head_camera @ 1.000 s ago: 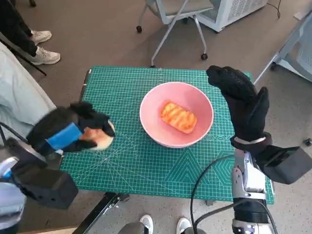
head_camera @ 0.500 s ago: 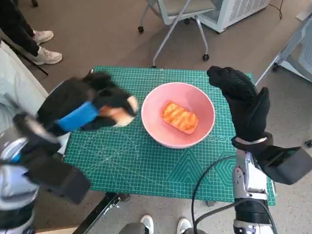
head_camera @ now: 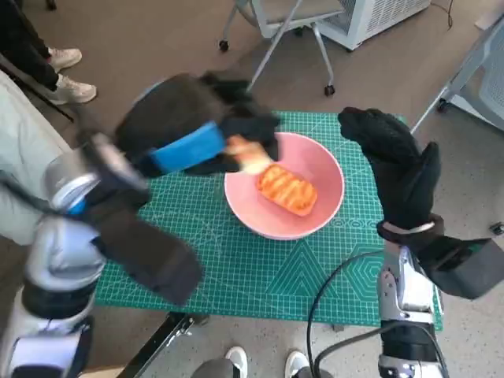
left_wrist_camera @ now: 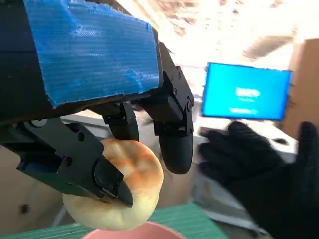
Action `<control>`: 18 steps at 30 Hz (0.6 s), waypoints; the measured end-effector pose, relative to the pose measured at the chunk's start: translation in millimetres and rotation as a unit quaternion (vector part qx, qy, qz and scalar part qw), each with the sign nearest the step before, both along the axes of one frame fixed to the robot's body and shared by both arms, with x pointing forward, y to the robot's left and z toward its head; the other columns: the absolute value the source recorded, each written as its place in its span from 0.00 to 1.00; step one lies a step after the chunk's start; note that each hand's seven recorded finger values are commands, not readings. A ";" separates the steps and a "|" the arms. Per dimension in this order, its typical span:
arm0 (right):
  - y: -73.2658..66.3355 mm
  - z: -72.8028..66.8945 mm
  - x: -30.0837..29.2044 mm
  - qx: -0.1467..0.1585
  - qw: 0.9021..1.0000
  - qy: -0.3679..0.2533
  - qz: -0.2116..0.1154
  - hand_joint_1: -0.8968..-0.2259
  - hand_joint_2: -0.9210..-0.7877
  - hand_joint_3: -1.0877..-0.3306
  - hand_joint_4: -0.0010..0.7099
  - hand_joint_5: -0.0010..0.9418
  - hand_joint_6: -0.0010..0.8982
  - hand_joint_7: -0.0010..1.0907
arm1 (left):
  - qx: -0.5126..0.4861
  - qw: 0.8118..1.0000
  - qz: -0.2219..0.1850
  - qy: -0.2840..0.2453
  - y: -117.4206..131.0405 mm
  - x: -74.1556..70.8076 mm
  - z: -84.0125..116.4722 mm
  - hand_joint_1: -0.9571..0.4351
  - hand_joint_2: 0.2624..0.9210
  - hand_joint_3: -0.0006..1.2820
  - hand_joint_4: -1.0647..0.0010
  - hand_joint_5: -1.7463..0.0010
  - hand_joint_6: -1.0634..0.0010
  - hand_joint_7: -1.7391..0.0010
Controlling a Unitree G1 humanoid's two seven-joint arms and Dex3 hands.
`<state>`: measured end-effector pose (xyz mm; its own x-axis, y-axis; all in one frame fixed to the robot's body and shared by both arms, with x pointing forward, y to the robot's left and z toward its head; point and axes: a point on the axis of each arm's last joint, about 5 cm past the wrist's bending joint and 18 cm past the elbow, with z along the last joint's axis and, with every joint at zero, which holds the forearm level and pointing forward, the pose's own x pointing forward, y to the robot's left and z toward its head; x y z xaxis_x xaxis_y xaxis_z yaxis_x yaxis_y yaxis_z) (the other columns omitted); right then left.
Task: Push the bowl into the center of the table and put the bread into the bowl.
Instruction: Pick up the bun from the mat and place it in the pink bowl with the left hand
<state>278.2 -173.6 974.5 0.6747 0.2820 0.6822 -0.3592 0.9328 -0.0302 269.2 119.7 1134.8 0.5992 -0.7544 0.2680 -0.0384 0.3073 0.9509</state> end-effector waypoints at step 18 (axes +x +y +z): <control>-7.3 -5.4 -5.8 0.014 0.999 0.008 -0.030 0.33 0.00 0.42 0.34 0.00 0.10 0.52 | 0.062 0.994 -0.024 0.086 -38.4 44.3 -33.1 0.69 1.00 0.03 0.32 0.34 0.39 0.36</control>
<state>272.4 -180.9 969.1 0.7001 0.2220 0.6787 -0.3027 0.9531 0.0005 313.5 81.3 1101.8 0.5900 -0.8045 0.0679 0.1394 0.1844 0.9729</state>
